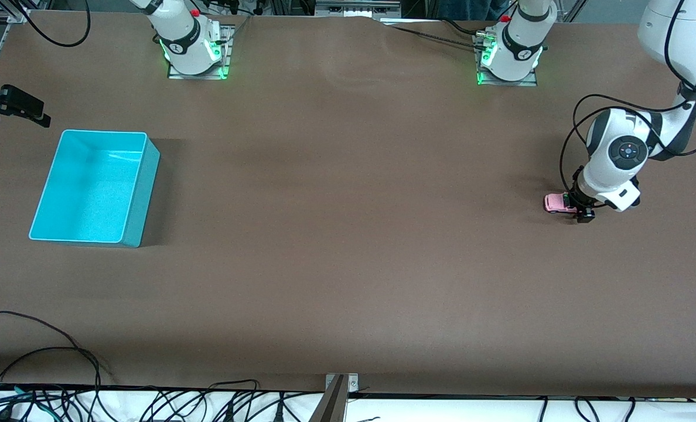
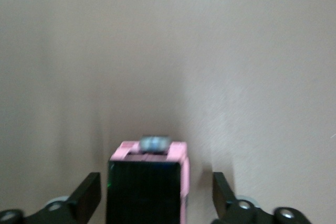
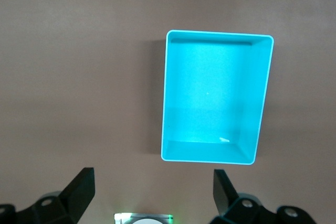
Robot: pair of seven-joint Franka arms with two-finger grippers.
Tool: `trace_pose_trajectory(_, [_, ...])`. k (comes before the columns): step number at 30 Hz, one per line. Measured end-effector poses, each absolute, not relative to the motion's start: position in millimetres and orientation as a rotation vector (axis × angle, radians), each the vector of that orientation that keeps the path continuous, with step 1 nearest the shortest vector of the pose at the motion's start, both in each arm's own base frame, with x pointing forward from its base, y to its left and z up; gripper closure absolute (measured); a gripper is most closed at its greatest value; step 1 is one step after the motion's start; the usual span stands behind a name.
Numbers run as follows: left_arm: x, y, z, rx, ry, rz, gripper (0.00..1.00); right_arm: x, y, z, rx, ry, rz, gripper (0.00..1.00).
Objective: Wind and store pink jeep toy
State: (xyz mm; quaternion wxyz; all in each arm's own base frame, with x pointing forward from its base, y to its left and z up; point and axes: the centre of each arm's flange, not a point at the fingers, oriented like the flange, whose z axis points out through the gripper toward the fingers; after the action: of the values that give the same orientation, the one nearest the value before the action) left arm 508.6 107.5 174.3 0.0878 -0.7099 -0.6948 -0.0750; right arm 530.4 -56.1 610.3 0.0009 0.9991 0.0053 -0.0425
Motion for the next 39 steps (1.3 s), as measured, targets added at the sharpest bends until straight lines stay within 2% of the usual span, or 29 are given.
trace_pose_trajectory(2, [515,114,182,-2.100,-2.081,-0.243,0.00,530,-56,610,3.137,0.017,-0.133,0.00])
trace_pose_trajectory(3, [517,118,186,-2.090,-2.085,-0.251,0.00,530,-56,610,3.137,0.017,-0.133,0.00])
trace_pose_trajectory(14, [543,130,250,-2.022,-2.077,-0.327,0.00,530,-56,610,3.137,0.017,-0.133,0.00])
trace_pose_trajectory(26, [585,110,345,-2.196,-1.883,-0.234,0.00,530,-56,610,3.137,0.017,-0.133,0.00])
trace_pose_trajectory(39, [593,110,459,-2.612,-1.456,-0.184,0.00,530,-56,610,3.137,0.017,-0.133,0.00])
